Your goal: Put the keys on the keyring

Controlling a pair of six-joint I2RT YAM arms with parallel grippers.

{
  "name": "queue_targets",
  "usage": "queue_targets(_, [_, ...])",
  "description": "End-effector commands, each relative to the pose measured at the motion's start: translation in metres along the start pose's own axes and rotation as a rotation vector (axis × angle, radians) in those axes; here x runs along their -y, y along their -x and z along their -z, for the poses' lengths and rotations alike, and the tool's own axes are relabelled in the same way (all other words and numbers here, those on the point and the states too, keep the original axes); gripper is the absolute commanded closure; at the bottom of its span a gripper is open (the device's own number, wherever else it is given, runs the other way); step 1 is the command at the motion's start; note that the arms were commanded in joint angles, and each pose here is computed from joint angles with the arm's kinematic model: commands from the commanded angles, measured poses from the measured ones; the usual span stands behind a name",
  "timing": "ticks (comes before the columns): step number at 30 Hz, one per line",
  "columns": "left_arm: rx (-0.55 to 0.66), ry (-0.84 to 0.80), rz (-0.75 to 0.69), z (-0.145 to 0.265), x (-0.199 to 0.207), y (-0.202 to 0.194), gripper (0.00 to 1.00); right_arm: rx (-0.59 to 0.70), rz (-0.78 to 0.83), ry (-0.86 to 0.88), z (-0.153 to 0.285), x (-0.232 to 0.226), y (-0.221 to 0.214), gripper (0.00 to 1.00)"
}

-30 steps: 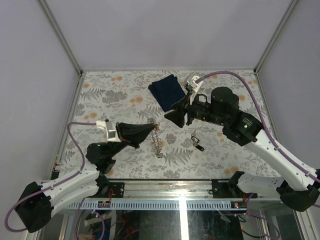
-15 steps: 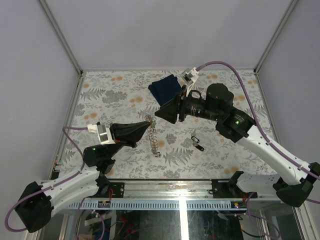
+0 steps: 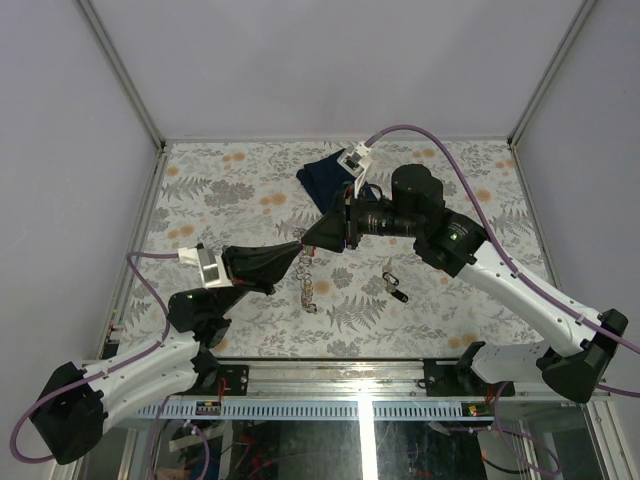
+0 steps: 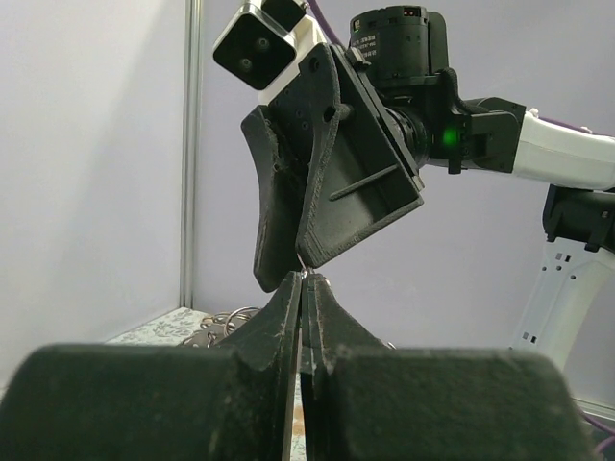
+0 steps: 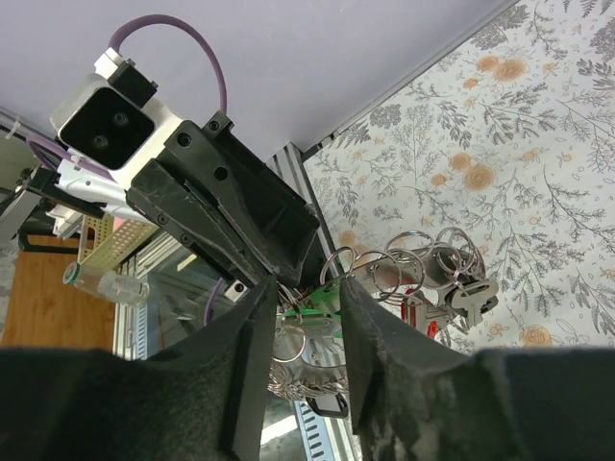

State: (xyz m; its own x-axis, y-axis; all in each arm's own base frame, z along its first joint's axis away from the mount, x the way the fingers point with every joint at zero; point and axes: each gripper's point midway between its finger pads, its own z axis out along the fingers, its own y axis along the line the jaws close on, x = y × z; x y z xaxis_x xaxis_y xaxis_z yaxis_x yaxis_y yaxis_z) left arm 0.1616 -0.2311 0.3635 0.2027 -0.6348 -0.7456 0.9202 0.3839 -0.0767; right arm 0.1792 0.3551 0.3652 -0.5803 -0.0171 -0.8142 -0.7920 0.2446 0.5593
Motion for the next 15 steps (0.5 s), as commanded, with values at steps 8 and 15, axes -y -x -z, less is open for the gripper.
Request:
queue_targets(8, [0.107, -0.021, -0.061, -0.012, 0.004, 0.034, 1.0, 0.025, 0.062, 0.028, 0.008, -0.015, 0.013, 0.85])
queue_targets(15, [0.11, -0.013, -0.081, -0.014, 0.002, 0.036, 1.0, 0.033, 0.092, -0.041, 0.014, -0.006, 0.016, 0.99])
